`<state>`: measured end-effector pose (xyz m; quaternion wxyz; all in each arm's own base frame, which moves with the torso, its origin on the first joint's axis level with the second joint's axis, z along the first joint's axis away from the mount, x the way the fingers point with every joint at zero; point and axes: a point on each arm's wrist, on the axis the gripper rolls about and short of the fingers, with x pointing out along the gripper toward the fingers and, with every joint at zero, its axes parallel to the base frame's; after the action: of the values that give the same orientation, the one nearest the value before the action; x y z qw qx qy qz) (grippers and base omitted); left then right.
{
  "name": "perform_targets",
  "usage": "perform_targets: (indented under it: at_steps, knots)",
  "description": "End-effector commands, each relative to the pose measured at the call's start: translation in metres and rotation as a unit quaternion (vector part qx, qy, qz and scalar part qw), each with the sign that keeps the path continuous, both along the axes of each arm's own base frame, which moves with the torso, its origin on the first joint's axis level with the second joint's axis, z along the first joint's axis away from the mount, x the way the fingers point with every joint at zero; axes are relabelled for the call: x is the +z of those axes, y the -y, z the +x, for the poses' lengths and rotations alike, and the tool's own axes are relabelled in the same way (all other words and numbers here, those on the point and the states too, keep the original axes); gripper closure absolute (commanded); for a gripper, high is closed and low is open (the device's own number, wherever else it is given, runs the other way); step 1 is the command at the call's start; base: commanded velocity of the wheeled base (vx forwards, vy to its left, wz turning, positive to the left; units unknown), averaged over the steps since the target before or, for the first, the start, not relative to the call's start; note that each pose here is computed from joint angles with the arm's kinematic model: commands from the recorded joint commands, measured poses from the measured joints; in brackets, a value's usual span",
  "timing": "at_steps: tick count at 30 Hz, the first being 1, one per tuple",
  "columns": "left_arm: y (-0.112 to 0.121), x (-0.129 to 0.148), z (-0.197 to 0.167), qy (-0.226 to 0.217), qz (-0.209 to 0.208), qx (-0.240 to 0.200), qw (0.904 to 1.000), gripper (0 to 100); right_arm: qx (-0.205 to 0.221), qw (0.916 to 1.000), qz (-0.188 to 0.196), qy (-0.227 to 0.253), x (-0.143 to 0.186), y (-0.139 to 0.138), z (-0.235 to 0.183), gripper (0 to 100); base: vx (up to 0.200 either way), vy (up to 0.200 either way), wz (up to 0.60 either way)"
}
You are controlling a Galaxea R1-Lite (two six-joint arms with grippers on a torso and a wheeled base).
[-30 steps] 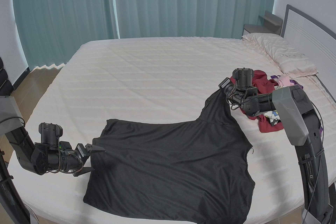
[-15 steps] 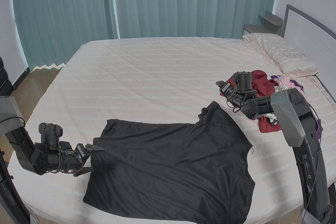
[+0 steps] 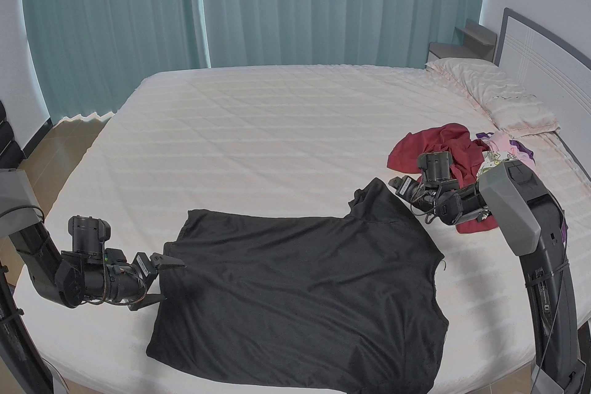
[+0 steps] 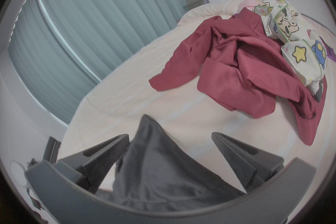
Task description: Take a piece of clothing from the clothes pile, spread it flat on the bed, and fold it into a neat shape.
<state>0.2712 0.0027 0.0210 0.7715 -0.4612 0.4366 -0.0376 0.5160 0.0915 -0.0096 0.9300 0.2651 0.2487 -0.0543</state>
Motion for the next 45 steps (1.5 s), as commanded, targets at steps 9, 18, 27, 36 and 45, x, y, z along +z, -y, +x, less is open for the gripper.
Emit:
perform_targets:
  at_steps: [9,18,27,36,45]
  knots:
    - [0.0,0.0,0.0,-0.001,0.0,0.0,1.0,0,0.036,0.9977,-0.057,-0.007,-0.036,0.004,-0.013,0,0.0,0.0,0.0]
    - [0.0,0.0,0.0,-0.001,0.0,0.0,1.0,0,0.036,0.9977,-0.057,-0.01,-0.038,0.004,-0.013,100,0.0,0.0,0.0]
    - [0.0,0.0,0.0,-0.001,0.0,0.0,1.0,0,0.014,0.9969,-0.043,0.064,-0.009,0.005,0.004,100,0.0,0.0,0.0]
    - [0.0,-0.001,-0.001,-0.002,0.0,0.0,1.0,0,-0.018,0.9857,-0.054,0.159,0.035,0.003,0.023,100,0.0,0.0,0.0]
    - [0.0,-0.001,-0.001,-0.002,0.0,0.0,1.0,0,-0.015,0.9882,-0.069,0.136,0.013,0.005,0.026,100,0.0,0.0,0.0]
